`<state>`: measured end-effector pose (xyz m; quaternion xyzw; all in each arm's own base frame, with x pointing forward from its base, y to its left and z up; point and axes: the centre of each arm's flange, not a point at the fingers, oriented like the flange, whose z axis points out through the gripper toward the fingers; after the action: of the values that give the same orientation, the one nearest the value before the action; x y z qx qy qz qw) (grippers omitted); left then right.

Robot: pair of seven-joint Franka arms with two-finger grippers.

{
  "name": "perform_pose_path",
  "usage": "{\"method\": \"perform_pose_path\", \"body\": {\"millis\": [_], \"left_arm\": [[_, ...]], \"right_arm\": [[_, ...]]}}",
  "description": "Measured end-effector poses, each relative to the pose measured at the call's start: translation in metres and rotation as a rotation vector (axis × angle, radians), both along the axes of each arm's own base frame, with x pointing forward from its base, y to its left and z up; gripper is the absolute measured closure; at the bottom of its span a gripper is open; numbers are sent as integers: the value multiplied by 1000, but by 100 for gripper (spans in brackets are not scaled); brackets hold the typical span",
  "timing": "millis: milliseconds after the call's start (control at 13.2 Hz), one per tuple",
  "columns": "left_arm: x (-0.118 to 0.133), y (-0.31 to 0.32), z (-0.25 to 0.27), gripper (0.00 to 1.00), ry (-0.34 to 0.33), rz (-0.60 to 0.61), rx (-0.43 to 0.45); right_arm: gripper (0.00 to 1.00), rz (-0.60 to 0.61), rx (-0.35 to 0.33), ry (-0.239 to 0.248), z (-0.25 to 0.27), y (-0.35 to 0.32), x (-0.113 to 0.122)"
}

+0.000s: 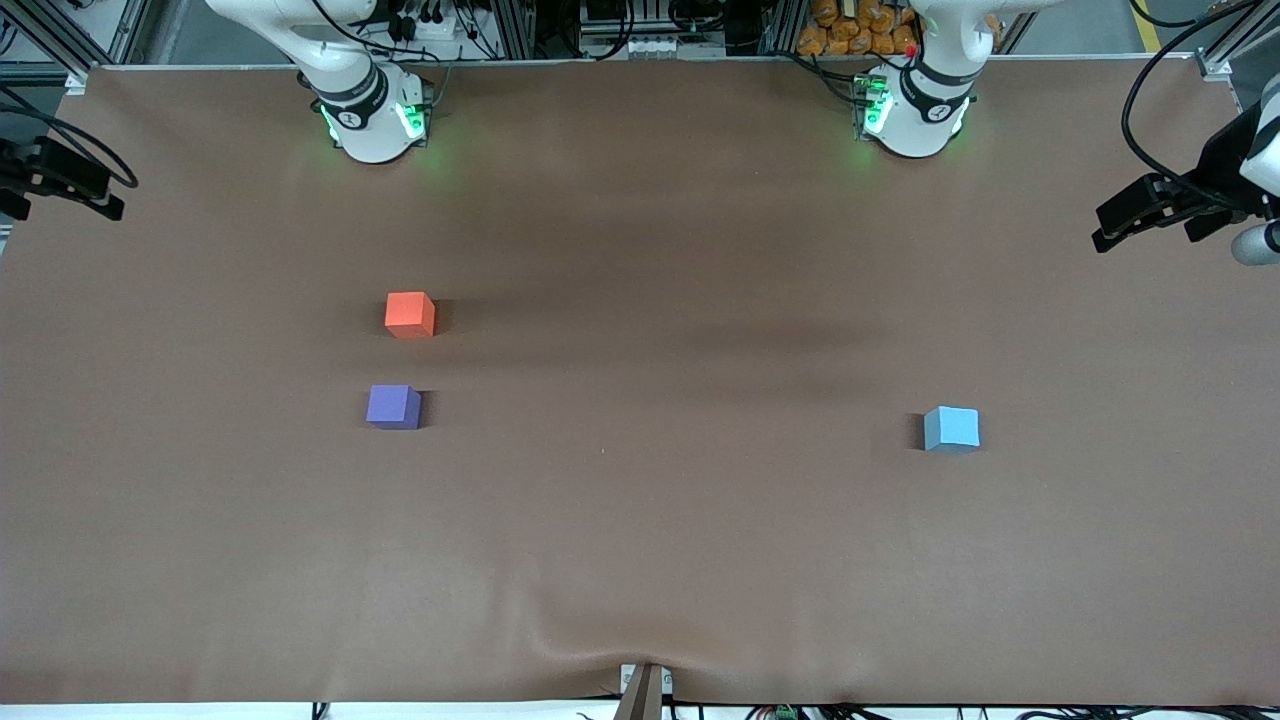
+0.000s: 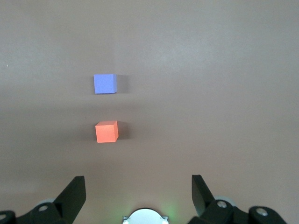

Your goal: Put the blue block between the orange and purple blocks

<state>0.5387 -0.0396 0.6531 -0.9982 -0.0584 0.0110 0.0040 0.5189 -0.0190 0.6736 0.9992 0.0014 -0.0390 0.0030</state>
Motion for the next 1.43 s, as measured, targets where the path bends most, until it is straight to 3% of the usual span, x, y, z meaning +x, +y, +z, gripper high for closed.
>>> {"method": "perform_pose_path", "body": {"millis": [1434], "left_arm": [[12, -1, -20, 0, 37, -4, -3]], "right_arm": [[0, 4, -4, 19, -3, 2, -2]]}}
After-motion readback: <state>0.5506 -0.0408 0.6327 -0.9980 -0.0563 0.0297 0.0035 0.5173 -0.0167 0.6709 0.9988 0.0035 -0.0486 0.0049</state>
